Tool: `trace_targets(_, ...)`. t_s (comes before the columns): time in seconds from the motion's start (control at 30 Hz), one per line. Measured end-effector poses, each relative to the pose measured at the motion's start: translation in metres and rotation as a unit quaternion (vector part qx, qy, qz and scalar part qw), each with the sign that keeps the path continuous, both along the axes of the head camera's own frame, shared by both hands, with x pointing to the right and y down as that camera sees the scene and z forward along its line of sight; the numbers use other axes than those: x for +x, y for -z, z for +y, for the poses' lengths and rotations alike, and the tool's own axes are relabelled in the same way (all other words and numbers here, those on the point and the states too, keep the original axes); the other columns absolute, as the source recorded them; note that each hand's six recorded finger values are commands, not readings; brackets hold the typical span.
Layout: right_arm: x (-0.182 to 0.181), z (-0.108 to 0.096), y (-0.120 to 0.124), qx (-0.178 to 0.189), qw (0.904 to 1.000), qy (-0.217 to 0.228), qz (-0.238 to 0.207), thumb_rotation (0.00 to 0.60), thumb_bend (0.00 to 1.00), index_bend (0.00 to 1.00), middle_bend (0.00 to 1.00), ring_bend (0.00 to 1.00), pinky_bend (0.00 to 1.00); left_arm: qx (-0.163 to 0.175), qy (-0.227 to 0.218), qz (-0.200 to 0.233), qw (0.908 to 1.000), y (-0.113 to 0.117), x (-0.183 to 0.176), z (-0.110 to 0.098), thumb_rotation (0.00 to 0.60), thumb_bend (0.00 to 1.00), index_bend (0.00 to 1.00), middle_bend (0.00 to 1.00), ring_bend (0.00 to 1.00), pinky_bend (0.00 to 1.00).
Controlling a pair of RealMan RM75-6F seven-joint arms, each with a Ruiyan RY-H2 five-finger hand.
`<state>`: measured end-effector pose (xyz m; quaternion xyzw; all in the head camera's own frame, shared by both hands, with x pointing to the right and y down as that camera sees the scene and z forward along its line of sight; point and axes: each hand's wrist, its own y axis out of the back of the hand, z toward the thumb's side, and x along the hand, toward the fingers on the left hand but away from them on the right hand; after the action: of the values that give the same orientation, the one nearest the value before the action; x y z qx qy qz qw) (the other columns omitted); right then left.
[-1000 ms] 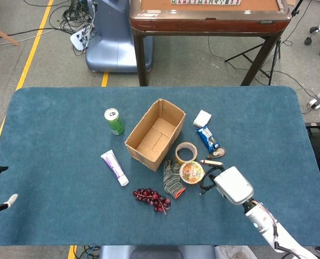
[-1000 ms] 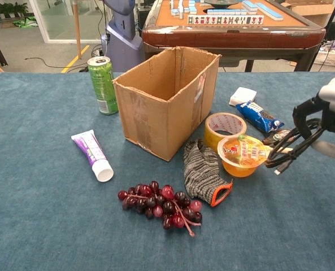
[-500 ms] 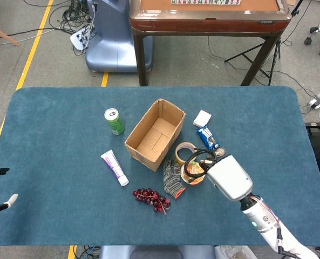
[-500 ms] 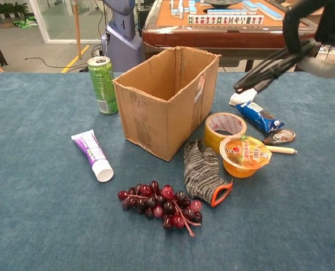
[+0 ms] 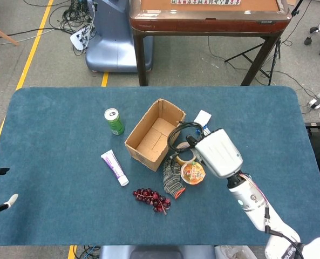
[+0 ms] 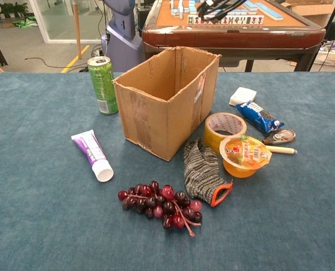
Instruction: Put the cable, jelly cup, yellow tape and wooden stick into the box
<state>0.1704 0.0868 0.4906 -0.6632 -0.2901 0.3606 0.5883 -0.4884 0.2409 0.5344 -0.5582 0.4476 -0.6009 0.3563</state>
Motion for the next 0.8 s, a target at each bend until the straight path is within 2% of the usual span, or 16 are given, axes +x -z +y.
trace_targets(0.27, -0.015, -0.034, -0.033, -0.015, 0.9996, -0.025, -0.001, 0.6, 0.45, 0.74, 1.0, 1.0, 1.0, 0.001, -0.002, 0.002, 1.0, 0.002, 0.002, 0.001, 0.6, 0.13, 0.27, 0.34, 0.3, 0.5)
trace_targets(0.43, -0.022, -0.047, -0.06, -0.032, 0.9987, -0.039, -0.004, 0.6, 0.43, 0.72, 1.0, 1.0, 1.0, 0.001, -0.003, 0.005, 1.0, 0.003, 0.003, 0.001, 0.6, 0.13, 0.27, 0.4, 0.3, 0.5)
trace_targets(0.5, -0.024, -0.051, -0.071, -0.039, 0.9983, -0.043, -0.004, 0.6, 0.36, 0.65, 1.0, 1.0, 1.0, 0.0, -0.003, 0.006, 1.0, 0.003, 0.003, 0.001, 0.6, 0.13, 0.27, 0.4, 0.3, 0.5)
trace_targets(0.6, -0.03, -0.053, -0.085, -0.049, 0.9977, -0.046, -0.006, 0.6, 0.15, 0.44, 1.0, 1.0, 1.0, -0.001, -0.005, 0.007, 1.0, 0.003, 0.004, 0.001, 0.6, 0.13, 0.27, 0.4, 0.3, 0.5)
trace_targets(0.67, -0.034, -0.053, -0.092, -0.054, 0.9974, -0.046, -0.01, 0.6, 0.06, 0.35, 1.0, 1.0, 1.0, -0.001, -0.005, 0.008, 1.0, 0.003, 0.004, 0.001, 0.6, 0.13, 0.27, 0.4, 0.3, 0.5)
trace_targets(0.8, -0.042, -0.051, -0.097, -0.058, 0.9972, -0.041, -0.02, 0.6, 0.0, 0.26, 1.0, 1.0, 1.0, 0.0, -0.008, 0.009, 0.9999, 0.003, 0.005, 0.002, 0.6, 0.13, 0.27, 0.4, 0.3, 0.5)
